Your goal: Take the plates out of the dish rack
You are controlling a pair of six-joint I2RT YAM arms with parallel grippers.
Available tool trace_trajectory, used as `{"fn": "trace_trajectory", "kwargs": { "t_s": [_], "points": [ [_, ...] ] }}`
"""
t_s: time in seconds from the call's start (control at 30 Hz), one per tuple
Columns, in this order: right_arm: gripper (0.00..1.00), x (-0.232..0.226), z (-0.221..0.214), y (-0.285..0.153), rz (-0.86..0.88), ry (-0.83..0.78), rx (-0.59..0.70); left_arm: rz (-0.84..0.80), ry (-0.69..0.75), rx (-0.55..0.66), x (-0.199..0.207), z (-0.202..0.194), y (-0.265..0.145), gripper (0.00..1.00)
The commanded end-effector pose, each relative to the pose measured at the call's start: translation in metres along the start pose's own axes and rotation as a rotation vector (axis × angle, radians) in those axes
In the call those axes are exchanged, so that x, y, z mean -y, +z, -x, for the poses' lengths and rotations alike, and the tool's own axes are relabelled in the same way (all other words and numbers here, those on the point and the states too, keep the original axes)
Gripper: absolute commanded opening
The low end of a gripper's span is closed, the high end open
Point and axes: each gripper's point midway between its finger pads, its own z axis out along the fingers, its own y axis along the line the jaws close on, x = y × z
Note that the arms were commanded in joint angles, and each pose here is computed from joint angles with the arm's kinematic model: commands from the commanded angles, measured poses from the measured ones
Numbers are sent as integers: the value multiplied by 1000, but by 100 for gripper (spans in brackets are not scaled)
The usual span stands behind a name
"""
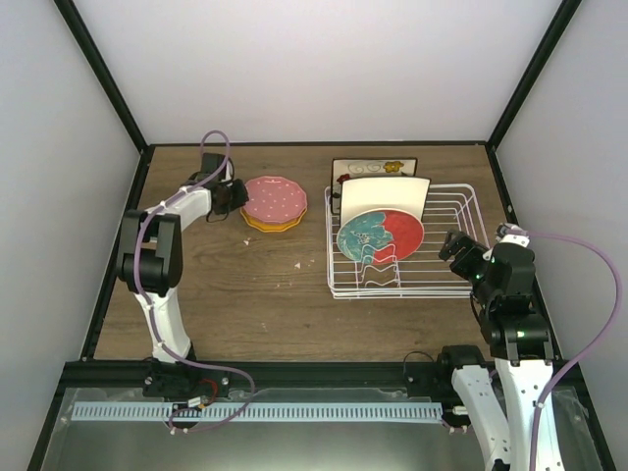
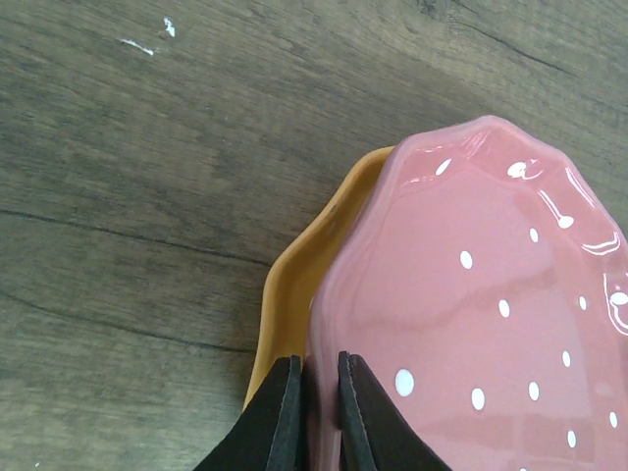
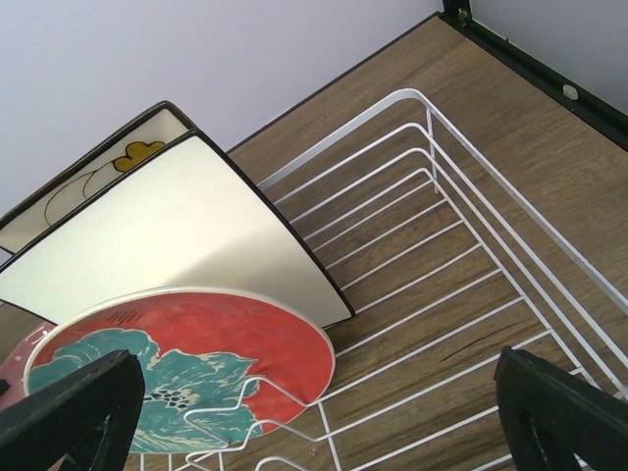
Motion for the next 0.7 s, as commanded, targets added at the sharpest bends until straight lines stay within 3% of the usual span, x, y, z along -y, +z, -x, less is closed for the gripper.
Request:
{"fn": "trace_trajectory", "kwargs": {
  "t_s": [0.0, 0.27, 0.5, 0.57, 0.67],
  "points": [
    [100, -2, 16, -11, -8, -17, 49, -83, 16, 88, 26, 29, -1, 4],
    [100, -2, 16, -9, -15, -25, 46, -74, 34, 66, 25, 21, 8, 35],
    [100, -2, 15, -6, -13, -25, 41, -71, 58, 76, 27, 23, 4, 70],
    [100, -2, 14, -4, -12, -27, 38, -32, 85, 135, 26, 41, -6, 73],
    [100, -3, 14, -3, -12, -30, 34, -44, 155, 320, 49, 94, -46, 73]
  ]
}}
